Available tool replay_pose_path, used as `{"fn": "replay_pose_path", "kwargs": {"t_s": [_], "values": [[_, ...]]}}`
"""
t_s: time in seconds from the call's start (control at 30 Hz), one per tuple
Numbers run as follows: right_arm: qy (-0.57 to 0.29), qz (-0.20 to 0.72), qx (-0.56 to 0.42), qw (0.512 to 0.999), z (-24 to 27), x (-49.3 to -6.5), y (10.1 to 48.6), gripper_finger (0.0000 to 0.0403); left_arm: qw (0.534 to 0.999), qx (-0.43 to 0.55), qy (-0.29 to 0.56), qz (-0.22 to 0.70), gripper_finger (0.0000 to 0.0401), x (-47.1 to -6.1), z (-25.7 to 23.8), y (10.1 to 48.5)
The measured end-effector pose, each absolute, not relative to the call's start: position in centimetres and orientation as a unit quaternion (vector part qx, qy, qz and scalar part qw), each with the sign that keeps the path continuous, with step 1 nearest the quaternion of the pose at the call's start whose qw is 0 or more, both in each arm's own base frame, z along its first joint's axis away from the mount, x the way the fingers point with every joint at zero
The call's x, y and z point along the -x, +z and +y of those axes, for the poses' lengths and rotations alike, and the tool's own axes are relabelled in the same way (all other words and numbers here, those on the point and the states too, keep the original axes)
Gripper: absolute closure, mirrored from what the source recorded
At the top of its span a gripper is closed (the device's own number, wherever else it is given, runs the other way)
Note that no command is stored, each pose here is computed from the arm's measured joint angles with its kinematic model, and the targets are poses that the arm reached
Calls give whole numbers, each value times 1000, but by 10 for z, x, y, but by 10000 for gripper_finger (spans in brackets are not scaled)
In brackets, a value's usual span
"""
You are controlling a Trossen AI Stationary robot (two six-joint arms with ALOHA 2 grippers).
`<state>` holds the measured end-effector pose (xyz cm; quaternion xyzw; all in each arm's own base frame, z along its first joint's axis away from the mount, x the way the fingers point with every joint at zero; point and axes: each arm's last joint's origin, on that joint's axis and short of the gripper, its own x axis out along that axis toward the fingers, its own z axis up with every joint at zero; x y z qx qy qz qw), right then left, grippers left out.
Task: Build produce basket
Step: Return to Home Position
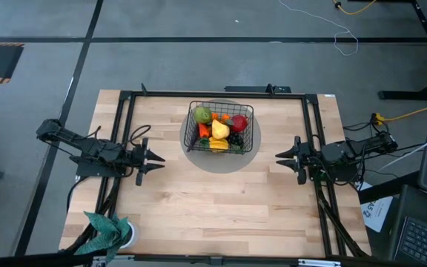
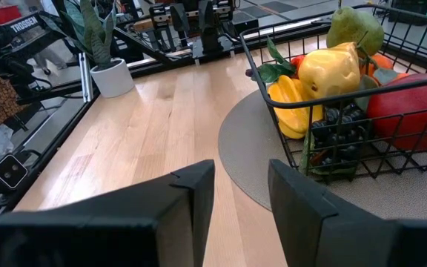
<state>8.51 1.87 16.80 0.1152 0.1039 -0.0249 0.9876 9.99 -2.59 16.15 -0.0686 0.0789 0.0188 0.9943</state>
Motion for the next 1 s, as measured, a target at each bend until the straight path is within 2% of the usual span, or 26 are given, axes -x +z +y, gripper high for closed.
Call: {"fn": "replay_pose_path", "kwargs": {"t_s": [1.0], "values": [[-25,104,-116,988,19,-85,168,285,994,69,19,79,305,-100,-26,162]]}}
